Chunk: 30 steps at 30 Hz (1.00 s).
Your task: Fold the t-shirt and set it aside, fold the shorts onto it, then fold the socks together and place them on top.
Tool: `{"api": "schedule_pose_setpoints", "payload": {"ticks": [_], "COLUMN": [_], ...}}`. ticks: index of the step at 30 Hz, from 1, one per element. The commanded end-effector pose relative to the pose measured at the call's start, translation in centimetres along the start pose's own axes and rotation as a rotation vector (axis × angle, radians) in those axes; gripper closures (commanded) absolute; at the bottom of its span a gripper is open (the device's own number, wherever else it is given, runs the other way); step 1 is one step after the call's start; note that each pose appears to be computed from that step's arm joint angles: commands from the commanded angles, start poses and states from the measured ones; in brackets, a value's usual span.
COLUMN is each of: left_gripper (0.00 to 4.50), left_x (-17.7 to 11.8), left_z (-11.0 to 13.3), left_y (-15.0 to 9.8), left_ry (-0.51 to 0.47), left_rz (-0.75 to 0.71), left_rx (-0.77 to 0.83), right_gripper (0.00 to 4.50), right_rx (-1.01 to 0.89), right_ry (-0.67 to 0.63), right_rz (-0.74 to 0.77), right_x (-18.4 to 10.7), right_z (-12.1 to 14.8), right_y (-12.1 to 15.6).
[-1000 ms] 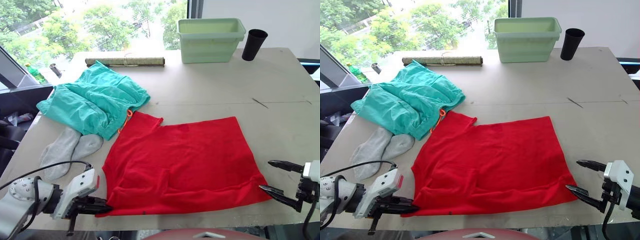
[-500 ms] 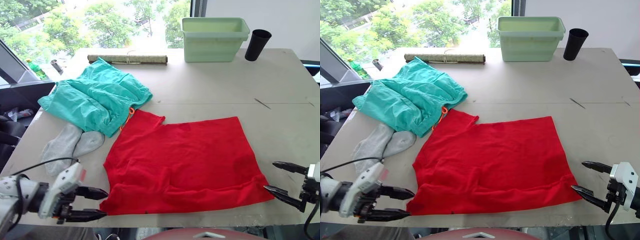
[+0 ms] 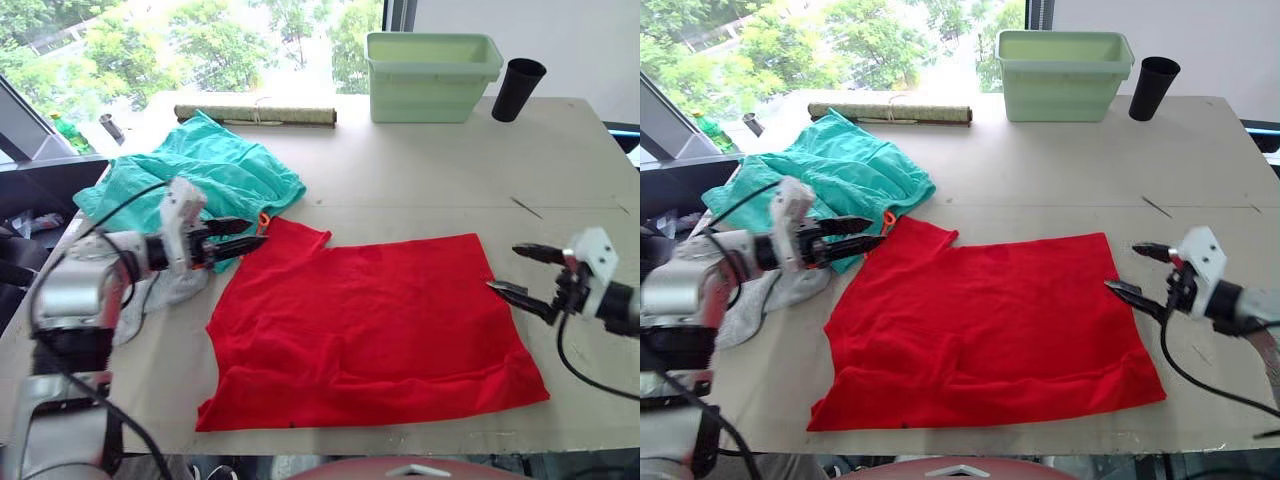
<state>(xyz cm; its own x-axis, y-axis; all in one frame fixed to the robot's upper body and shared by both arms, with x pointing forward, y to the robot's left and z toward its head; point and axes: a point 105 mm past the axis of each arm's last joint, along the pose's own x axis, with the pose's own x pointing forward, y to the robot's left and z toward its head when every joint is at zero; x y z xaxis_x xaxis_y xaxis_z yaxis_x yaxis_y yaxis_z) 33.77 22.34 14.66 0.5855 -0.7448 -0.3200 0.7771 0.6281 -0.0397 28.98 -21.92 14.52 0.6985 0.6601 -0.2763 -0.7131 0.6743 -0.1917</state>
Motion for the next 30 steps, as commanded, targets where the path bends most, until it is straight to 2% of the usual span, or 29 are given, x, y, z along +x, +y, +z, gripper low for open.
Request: {"api": "schedule_pose_setpoints", "payload": {"ticks": [1, 4, 7, 14, 16, 19, 22, 26, 30], "left_gripper": [1.38, 1.38, 1.38, 1.38, 1.38, 1.38, 1.38, 1.38, 1.38], "left_x": [2.2, 4.0, 5.0, 7.1, 7.5, 8.7, 9.5, 10.4, 11.3], "left_z": [0.0, -0.5, -1.0, 0.7, 1.5, 3.7, 4.6, 2.9, 1.7], "left_y": [2.1, 3.5, 4.1, 2.6, 2.3, 0.6, -1.1, -1.3, -0.4], "left_ry": [0.045, 0.077, 0.115, 0.095, 0.102, 0.047, 0.033, 0.134, 0.196], "left_rz": [0.095, 0.143, 0.152, 0.033, 0.014, -0.089, -0.2, -0.231, -0.187], "left_rx": [0.036, 0.06, 0.116, 0.215, 0.29, 0.303, 0.323, 0.373, 0.395], "right_gripper": [0.0, 0.0, 0.0, 0.0, 0.0, 0.0, 0.0, 0.0, 0.0], "right_rx": [0.024, 0.058, 0.072, 0.139, 0.144, 0.145, 0.153, 0.159, 0.172], "right_ry": [0.005, 0.049, 0.128, 0.186, 0.184, 0.168, 0.156, 0.161, 0.151], "right_rz": [-0.041, -0.037, -0.071, -0.13, -0.13, -0.122, -0.117, -0.125, -0.139], "right_x": [2.6, 5.2, 6.7, 6.7, 6.5, 6.4, 6.5, 6.5, 6.7], "right_z": [0.8, 0.5, -0.9, -2.5, -2.6, -2.5, -2.3, -2.5, -2.3], "right_y": [-1.5, -2.2, -3.0, -4.2, -4.2, -3.8, -3.6, -3.5, -3.7]}}
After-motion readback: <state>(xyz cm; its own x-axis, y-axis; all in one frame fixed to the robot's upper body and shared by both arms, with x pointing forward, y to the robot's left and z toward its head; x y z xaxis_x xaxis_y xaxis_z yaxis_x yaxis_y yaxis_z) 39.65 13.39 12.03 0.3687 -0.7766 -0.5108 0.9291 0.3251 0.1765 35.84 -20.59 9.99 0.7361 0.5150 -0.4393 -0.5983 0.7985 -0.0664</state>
